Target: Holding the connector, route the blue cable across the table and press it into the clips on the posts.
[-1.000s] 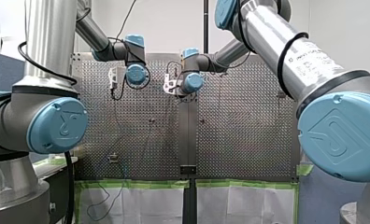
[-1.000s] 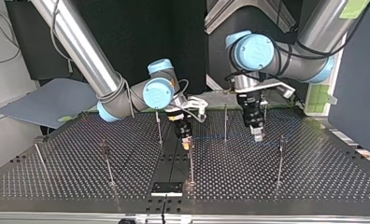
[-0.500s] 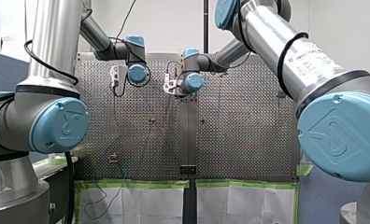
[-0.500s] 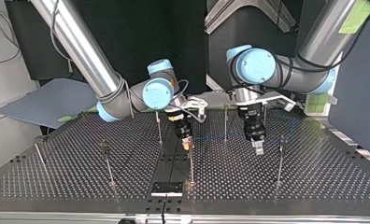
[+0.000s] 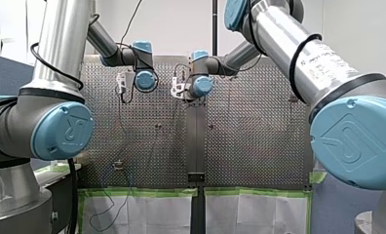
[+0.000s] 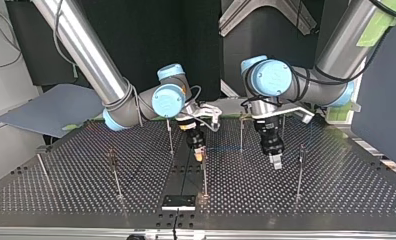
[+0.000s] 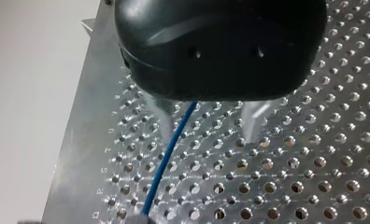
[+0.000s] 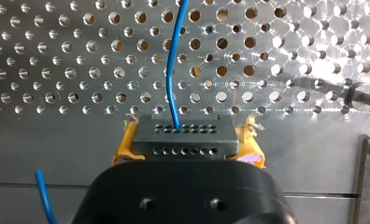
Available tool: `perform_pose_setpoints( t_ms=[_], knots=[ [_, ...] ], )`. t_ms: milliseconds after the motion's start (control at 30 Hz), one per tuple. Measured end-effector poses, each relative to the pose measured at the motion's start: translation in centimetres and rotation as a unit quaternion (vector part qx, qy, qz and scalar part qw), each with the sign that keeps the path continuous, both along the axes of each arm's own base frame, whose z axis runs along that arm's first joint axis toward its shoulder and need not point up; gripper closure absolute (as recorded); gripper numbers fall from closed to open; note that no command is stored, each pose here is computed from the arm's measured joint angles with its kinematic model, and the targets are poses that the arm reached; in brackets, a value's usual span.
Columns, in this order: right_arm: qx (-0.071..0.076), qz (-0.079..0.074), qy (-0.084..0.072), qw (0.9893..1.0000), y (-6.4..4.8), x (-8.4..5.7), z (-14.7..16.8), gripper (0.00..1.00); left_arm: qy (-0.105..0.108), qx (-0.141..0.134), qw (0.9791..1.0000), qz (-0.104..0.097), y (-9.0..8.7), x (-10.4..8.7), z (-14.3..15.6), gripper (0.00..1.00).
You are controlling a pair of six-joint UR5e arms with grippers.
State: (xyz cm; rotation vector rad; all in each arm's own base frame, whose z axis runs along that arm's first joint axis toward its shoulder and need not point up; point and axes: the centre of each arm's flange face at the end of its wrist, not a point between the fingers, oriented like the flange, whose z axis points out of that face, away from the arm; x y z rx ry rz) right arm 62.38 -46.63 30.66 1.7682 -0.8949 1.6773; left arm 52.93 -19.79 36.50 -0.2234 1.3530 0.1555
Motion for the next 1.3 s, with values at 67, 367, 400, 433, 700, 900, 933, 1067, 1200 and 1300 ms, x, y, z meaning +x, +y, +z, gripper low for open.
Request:
perform_pose_setpoints(
  t_ms=[67,367,400,433,700,900,933,1067,1200,1300],
  knots=[
    [0.000,0.000,0.000,1.0000,0.0,0.0,0.0,1.00,-0.001,-0.005,1.0000,0.002,0.1,0.0,0.1,0.88],
    [0.000,0.001,0.000,1.0000,0.0,0.0,0.0,1.00,0.008,-0.007,0.9999,0.002,0.1,-0.4,0.1,1.00],
    [0.000,0.001,0.000,1.0000,0.0,0.0,0.0,1.00,0.010,-0.007,0.9999,0.002,0.0,-0.5,0.1,1.00],
    [0.000,0.001,0.000,1.0000,0.0,0.0,0.0,1.00,0.012,-0.006,0.9999,0.002,0.0,-0.6,0.0,1.00],
    [0.006,0.002,0.006,1.0000,0.1,-0.2,-0.4,1.00,0.037,0.003,0.9993,0.000,-0.2,-1.4,-1.1,1.00],
    [0.019,0.002,0.019,0.9996,0.5,-0.6,-1.9,1.00,0.042,0.006,0.9991,0.002,-0.1,-1.8,-2.0,1.00],
    [0.021,0.002,0.021,0.9996,0.6,-0.7,-2.1,1.00,0.042,0.006,0.9991,0.003,0.0,-1.9,-2.2,1.00],
    [0.029,0.003,0.030,0.9991,1.1,-0.9,-3.1,1.00,0.042,0.002,0.9991,0.003,0.2,-2.3,-3.4,1.00],
    [0.033,0.006,0.038,0.9987,1.7,-0.9,-3.7,1.00,0.040,-0.005,0.9992,0.001,0.5,-2.8,-4.8,1.00],
    [0.036,0.008,0.042,0.9984,2.1,-0.9,-4.1,1.00,0.042,-0.007,0.9991,-0.003,0.6,-3.2,-5.9,1.00]
  ],
)
